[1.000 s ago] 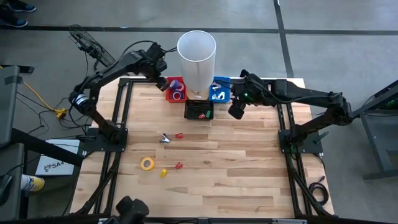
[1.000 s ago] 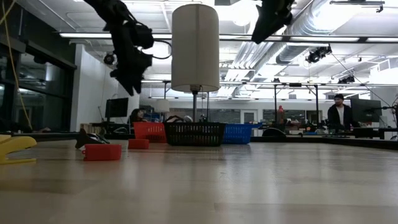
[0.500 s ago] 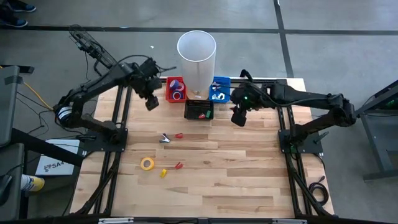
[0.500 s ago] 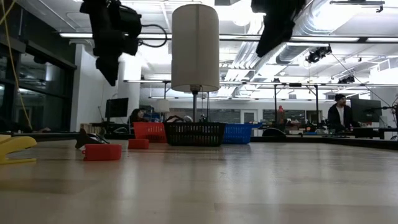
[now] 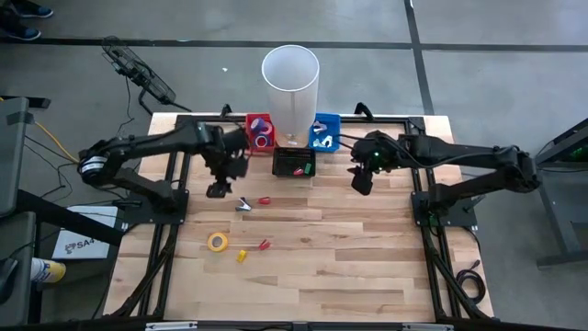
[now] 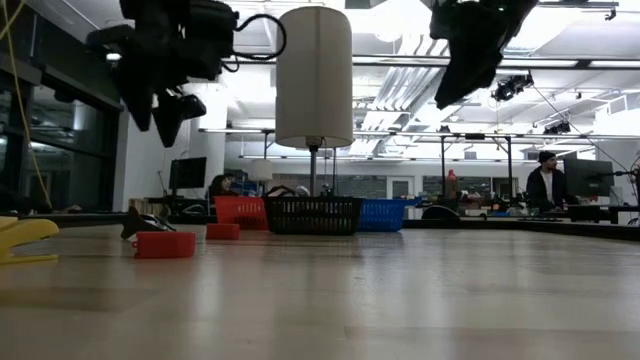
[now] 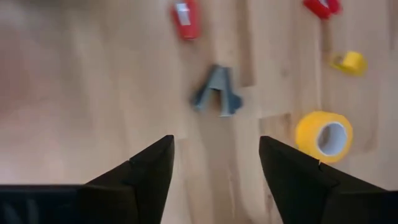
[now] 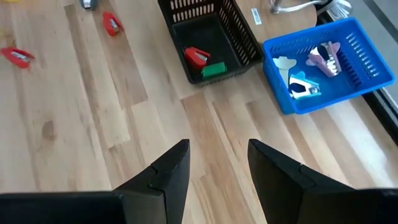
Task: Pick and place Stapler, Stapler remover, tape
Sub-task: Put the black staple remover into the blue bin
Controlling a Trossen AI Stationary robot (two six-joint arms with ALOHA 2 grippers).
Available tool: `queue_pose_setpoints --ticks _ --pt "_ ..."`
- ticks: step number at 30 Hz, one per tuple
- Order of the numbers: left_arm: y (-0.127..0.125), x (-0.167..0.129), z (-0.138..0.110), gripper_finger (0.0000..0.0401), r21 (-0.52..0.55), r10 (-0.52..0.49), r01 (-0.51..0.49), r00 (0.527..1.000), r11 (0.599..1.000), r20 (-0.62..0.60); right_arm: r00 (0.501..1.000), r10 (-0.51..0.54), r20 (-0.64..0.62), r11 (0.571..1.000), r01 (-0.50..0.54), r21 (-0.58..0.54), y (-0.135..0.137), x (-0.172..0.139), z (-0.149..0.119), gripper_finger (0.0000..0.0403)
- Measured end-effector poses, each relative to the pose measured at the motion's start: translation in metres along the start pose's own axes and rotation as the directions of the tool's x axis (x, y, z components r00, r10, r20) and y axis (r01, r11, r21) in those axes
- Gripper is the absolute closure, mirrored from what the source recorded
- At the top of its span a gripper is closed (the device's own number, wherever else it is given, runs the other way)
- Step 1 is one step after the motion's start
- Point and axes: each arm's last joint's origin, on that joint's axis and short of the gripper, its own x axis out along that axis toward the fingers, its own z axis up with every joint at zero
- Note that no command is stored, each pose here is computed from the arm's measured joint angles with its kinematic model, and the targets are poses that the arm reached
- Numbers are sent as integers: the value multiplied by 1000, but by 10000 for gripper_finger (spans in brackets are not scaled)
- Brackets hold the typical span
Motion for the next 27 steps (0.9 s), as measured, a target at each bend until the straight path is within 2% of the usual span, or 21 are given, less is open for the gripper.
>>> queue_pose_setpoints --ticks 4,9,11,19,27 --pt "-19 11 9 132 113 -8 8 1000 994 -2 1000 6 -4 1000 -6 3 -1 -1 -8 249" --pt "-37 24 22 79 282 90 -99 995 954 42 1000 17 -6 1000 -17 0 -1 -2 -10 249" --pt "-43 31 23 65 319 104 -115 993 941 51 1000 23 -8 1000 -23 -5 -1 -2 -10 249" --pt "-53 60 13 52 283 112 -97 993 954 -37 999 43 -11 999 -43 -29 -1 -2 -11 249" --pt "-45 83 24 52 281 143 -121 988 952 -59 999 52 -12 998 -53 -42 0 -2 -10 249"
